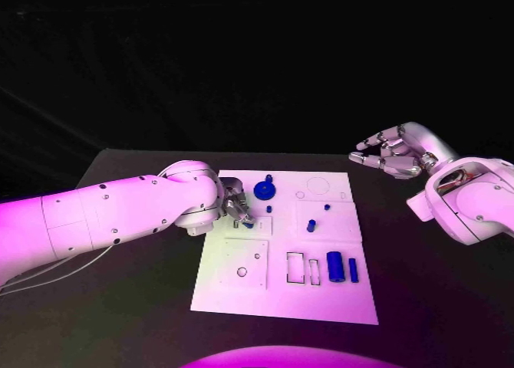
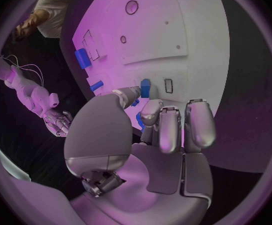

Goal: Assemble the parts on the task board

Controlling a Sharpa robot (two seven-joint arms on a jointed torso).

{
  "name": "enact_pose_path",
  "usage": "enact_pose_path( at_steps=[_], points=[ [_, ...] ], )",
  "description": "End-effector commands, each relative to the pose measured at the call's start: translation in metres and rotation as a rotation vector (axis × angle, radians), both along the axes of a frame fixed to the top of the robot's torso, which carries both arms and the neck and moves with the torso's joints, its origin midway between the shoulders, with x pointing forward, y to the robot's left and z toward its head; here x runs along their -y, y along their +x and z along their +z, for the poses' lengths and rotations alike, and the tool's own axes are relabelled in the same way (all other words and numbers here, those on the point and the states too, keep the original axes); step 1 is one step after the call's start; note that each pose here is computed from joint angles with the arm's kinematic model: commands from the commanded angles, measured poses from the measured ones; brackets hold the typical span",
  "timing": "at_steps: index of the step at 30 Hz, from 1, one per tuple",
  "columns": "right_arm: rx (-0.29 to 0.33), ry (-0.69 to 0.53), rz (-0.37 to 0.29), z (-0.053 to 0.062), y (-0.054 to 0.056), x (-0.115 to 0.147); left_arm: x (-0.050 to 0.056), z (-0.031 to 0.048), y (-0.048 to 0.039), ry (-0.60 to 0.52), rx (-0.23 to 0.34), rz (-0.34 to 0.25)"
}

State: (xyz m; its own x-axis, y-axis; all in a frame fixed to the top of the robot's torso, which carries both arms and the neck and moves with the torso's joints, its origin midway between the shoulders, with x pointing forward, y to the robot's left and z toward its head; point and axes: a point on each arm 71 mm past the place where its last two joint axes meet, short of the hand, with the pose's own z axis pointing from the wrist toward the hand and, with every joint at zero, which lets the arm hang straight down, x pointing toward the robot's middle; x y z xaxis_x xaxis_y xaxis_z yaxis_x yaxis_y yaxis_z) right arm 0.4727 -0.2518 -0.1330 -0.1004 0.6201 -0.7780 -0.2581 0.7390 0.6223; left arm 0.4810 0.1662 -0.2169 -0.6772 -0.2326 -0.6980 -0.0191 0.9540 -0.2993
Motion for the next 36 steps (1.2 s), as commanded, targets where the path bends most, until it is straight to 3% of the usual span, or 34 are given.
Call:
enact_pose_path(
  at_steps=[1,22,31,36],
  points=[
    [0.003,-0.011,0.01,-0.0002,-0.0004,-0.0016,0.0002,-0.0025,-0.0001,0.029,-0.01,-0.027],
    [0.002,-0.011,0.009,-0.0003,-0.0005,-0.0016,-0.0018,-0.0052,-0.0016,0.038,-0.048,-0.039],
    [0.003,-0.01,0.01,-0.0007,-0.0003,-0.0025,0.0004,-0.0049,-0.0008,0.012,-0.048,-0.02],
    [0.014,-0.002,0.009,-0.0004,0.0,-0.0026,0.0011,-0.0062,-0.0003,-0.02,-0.077,0.002]
  ],
)
